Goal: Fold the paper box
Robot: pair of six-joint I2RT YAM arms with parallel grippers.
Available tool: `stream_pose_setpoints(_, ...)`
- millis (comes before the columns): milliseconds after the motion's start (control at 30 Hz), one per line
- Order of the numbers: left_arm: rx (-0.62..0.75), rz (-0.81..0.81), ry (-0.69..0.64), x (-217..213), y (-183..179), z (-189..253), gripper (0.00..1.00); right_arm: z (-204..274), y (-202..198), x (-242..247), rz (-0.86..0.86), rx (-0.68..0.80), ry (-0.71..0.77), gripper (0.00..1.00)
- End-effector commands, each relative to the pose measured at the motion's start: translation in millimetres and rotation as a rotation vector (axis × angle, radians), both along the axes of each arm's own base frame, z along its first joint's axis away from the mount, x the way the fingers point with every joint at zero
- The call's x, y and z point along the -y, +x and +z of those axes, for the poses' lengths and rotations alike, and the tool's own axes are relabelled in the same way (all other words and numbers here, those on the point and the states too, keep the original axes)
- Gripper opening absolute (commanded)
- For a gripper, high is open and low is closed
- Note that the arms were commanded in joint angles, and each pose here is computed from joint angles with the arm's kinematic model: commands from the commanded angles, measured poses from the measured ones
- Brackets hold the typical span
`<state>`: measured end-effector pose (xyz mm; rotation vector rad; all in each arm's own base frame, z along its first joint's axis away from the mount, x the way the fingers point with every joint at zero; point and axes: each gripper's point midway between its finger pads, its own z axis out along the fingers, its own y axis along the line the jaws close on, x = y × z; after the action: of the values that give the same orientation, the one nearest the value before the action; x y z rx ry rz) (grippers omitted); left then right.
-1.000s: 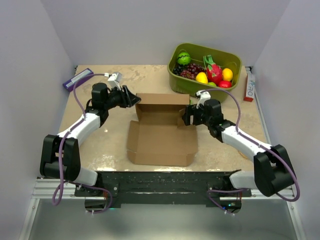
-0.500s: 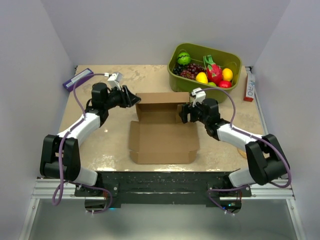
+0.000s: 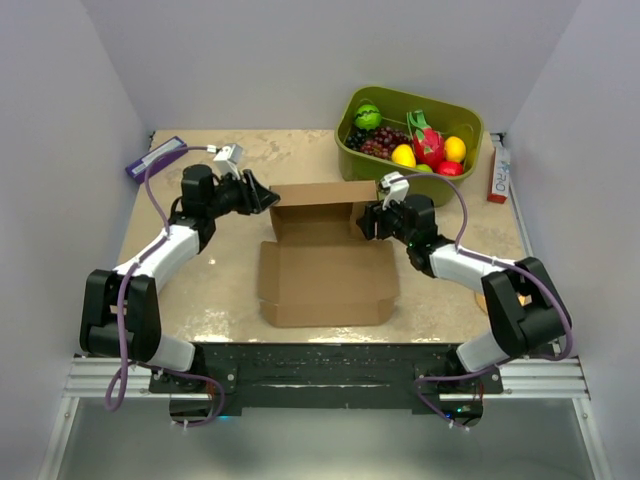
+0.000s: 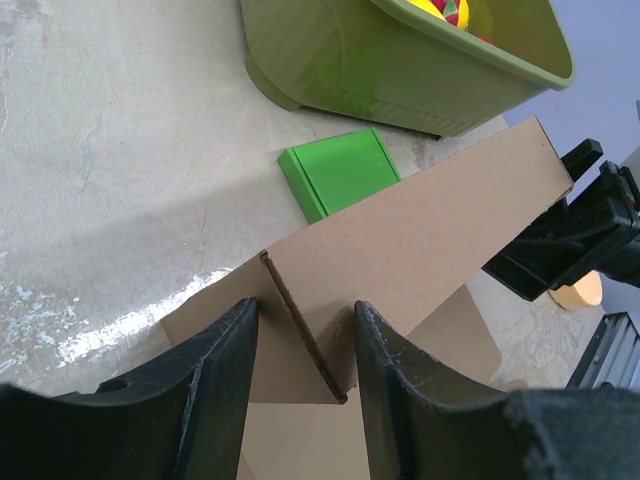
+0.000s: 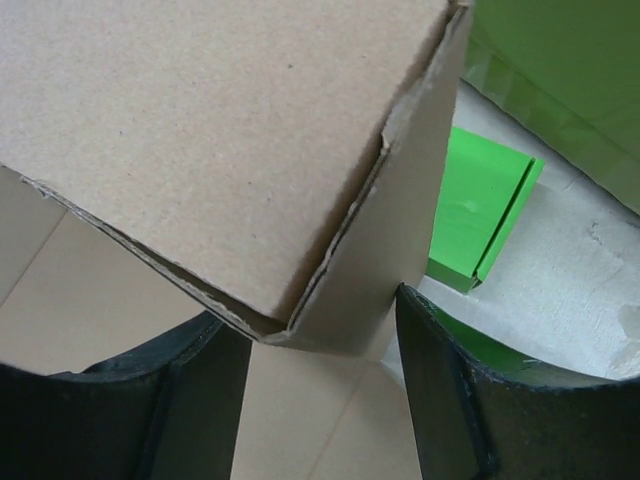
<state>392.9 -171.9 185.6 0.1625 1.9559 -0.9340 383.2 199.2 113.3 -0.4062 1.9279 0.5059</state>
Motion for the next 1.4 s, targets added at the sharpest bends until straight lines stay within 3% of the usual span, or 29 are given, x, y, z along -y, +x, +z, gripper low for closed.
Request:
stream_pose_setpoints(0,-0.033,-0.010,0.032,-2.6,0.9,-11.8,0.47,46.6,21.5,-13.9,-0.014,0.127,0.109,0.56)
stream_pose_setpoints(367,-0.036,-0.023,0.016,0.0,-1.2,-11.8,0.47,40.8,28.1,-27.2,-0.078,0.118,0.139,0.44)
stream_pose_setpoints(800,-0.017,-0.032,0.002,1.7,-2.8,-3.5,0.52,27.4,33.7,-22.6,-0.198,0.061,0.115,0.21)
stream_pose_setpoints(1000,-0.008,-0.040,-0.013,3.5,-4.3,0.4,0.52,18.5,38.5,-9.8,-0.346,0.034,0.036,0.14)
stream_pose_setpoints(1367,0.001,-0.050,-0.028,5.3,-6.9,2.9,0.52,-3.8,40.2,8.4,-0.607,-0.020,0.089,0.07)
